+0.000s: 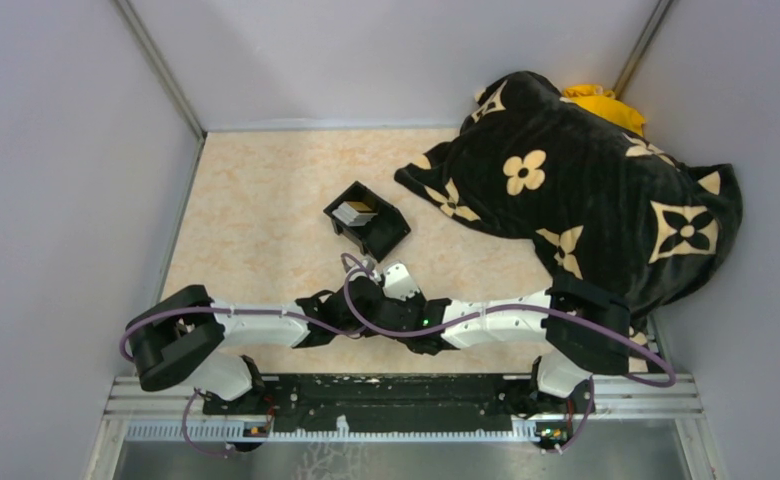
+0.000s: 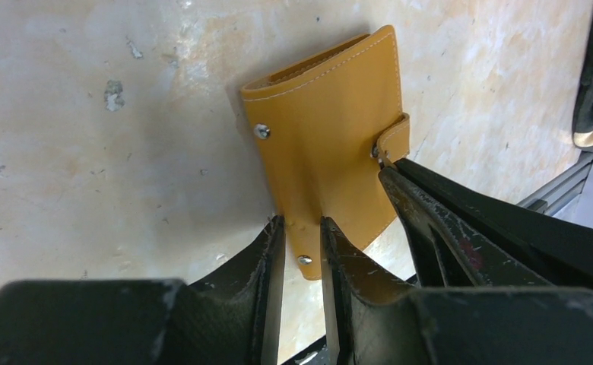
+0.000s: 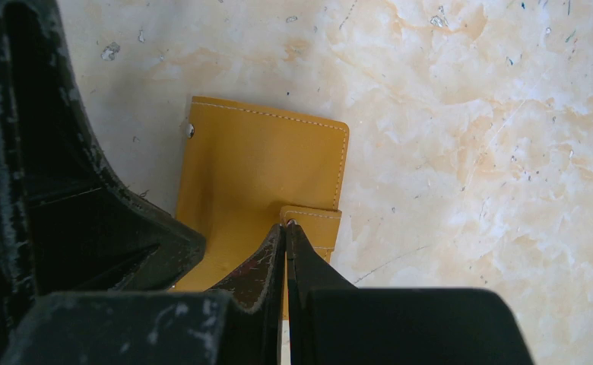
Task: Put the credit cards into the card holder
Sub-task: Close the card holder at the center of the board.
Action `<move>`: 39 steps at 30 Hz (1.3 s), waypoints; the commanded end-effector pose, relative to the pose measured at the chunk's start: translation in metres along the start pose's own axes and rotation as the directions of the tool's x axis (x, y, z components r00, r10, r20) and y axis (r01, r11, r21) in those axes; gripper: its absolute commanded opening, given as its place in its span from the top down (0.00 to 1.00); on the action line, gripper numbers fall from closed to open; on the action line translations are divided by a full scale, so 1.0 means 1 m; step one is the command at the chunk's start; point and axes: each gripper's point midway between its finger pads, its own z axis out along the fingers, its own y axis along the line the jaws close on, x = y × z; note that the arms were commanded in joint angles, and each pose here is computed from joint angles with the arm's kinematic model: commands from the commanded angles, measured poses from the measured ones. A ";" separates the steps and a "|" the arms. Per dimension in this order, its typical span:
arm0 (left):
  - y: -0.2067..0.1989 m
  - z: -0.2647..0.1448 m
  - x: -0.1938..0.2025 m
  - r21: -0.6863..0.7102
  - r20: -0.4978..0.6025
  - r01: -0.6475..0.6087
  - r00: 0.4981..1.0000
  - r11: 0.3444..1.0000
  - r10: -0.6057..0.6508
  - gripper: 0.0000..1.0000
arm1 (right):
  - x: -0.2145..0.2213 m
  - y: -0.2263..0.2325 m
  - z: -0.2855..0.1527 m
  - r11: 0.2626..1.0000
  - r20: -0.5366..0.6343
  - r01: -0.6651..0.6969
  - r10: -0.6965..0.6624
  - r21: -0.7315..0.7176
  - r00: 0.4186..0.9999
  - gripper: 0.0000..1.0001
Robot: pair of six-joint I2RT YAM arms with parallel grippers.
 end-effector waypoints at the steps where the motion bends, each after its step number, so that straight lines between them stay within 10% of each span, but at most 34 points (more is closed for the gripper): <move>1: 0.005 -0.001 0.017 -0.026 -0.051 -0.043 0.998 0.999 0.042 0.70 | -0.008 0.014 0.009 0.998 0.007 -0.052 0.052 -0.037 0.999 1.00; 39: 0.002 0.006 0.018 -0.031 -0.066 -0.060 0.996 0.998 0.058 0.69 | -0.037 -0.007 0.005 0.996 0.054 -0.086 0.086 -0.003 0.995 1.00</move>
